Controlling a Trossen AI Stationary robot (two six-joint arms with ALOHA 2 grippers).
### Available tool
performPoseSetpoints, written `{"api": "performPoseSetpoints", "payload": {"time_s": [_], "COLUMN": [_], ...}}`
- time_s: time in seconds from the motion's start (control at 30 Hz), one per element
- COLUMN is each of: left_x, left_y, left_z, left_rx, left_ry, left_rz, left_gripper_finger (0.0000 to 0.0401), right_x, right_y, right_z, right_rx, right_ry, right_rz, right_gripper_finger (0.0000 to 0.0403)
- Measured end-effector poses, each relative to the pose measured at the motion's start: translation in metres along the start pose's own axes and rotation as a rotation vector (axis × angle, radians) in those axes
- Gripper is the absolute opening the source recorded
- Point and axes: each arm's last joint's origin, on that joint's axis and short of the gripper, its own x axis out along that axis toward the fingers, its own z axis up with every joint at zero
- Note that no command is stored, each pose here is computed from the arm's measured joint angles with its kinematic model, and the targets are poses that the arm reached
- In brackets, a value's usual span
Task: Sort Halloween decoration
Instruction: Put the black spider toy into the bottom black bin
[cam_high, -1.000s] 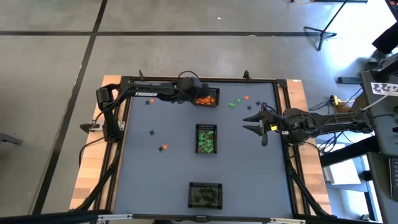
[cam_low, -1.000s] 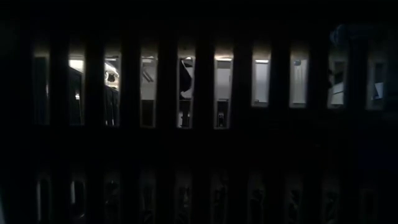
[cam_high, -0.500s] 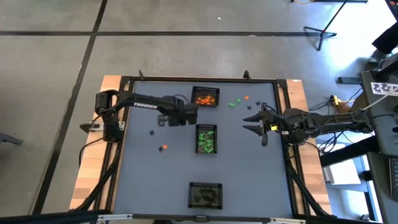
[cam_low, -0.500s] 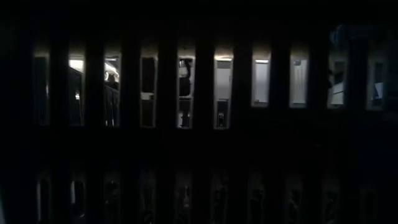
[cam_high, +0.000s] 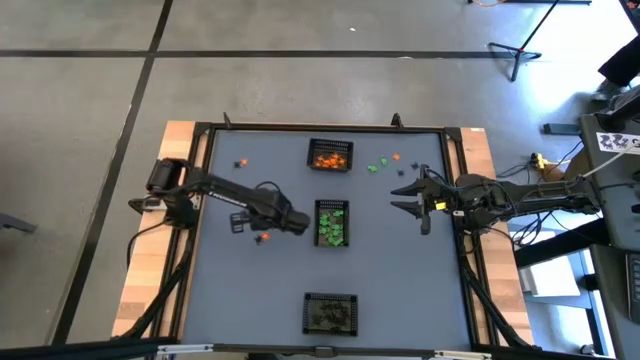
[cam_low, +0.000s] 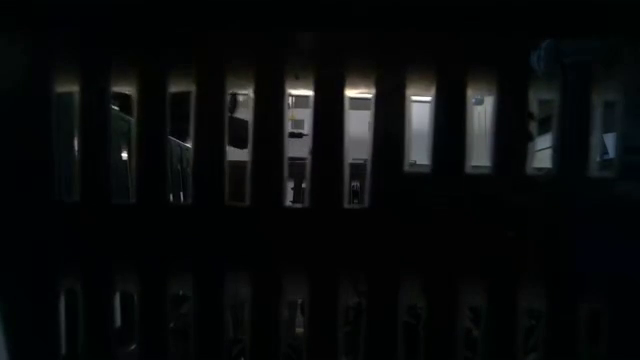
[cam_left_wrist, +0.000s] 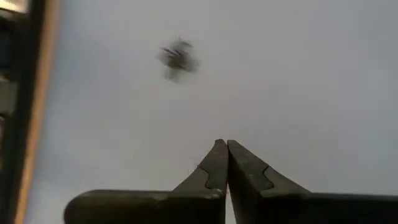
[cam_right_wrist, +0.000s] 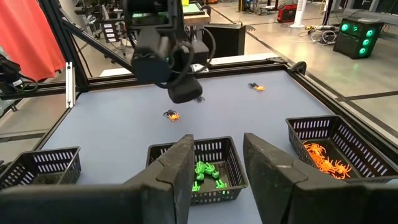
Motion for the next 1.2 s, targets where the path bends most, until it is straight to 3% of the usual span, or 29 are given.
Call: {"api": "performPoseSetpoints", "payload": {"time_s": [0.3, 0.73, 1.2], "left_x": [0.002, 0.057, 0.079], "left_y": [0.015, 0.017, 0.021], "left_z": [0.005, 0.016, 0.018], "left_rx": [-0.020, -0.095, -0.189], "left_ry": [-0.196, -0.143, -0.121], "left_rz": [0.067, 0.094, 0.067], "left_gripper_finger": [0.0035, 0.0155, 0.0161], "right_x": [0.000, 0.000, 0.000], "right_y": [0.000, 0.000, 0.000], "right_z": [0.000, 0.000, 0.000], "right_rx": [0.000, 0.000, 0.000], "right_ry": [0.000, 0.000, 0.000], "right_rz": [0.000, 0.000, 0.000], "right_gripper_finger": [0.0137, 0.0137, 0.0137]}}
